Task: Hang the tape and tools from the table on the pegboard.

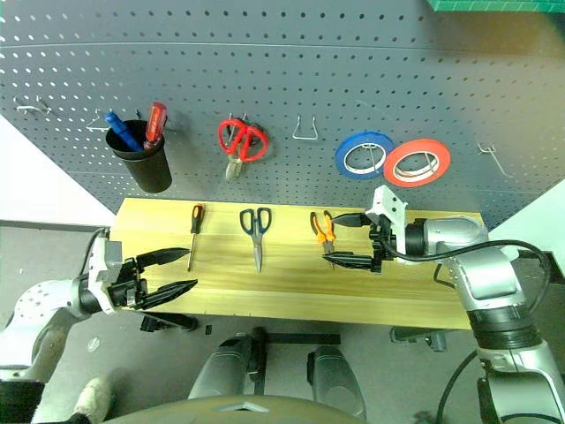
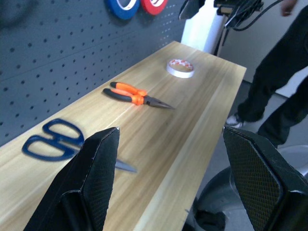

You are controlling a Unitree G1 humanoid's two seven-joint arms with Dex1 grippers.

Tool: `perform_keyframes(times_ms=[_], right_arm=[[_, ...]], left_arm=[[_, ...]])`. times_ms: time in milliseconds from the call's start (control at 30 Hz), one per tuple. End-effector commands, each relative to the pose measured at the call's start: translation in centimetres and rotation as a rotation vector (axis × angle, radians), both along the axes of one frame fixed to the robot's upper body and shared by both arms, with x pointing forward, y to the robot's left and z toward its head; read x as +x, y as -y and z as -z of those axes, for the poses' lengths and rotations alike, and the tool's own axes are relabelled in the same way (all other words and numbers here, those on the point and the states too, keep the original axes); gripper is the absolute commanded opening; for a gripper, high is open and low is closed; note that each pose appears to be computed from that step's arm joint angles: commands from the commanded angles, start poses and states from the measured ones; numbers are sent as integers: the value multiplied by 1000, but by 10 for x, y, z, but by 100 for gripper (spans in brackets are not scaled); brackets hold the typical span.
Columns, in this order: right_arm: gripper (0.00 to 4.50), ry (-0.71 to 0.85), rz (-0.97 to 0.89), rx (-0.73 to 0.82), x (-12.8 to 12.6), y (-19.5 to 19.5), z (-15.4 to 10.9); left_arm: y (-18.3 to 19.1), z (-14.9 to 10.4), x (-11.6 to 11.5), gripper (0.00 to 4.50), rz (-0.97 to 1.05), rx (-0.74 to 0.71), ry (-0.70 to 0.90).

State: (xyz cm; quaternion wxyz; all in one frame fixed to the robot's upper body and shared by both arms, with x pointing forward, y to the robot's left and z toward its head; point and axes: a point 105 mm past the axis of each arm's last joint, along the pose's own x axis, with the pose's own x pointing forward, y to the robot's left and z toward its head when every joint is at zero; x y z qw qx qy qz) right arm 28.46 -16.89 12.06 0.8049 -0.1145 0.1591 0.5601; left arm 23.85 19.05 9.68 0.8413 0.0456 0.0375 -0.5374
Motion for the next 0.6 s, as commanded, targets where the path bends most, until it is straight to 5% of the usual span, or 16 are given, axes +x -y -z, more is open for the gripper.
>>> perform_keyframes(times_ms=[33, 600], right_arm=[[450, 52, 22, -6, 5, 7, -9], [450, 10, 205, -120, 13, 61, 21]], left_arm=[[7, -7, 7, 358, 42, 2, 40], [71, -5, 47, 358, 92, -1, 70]])
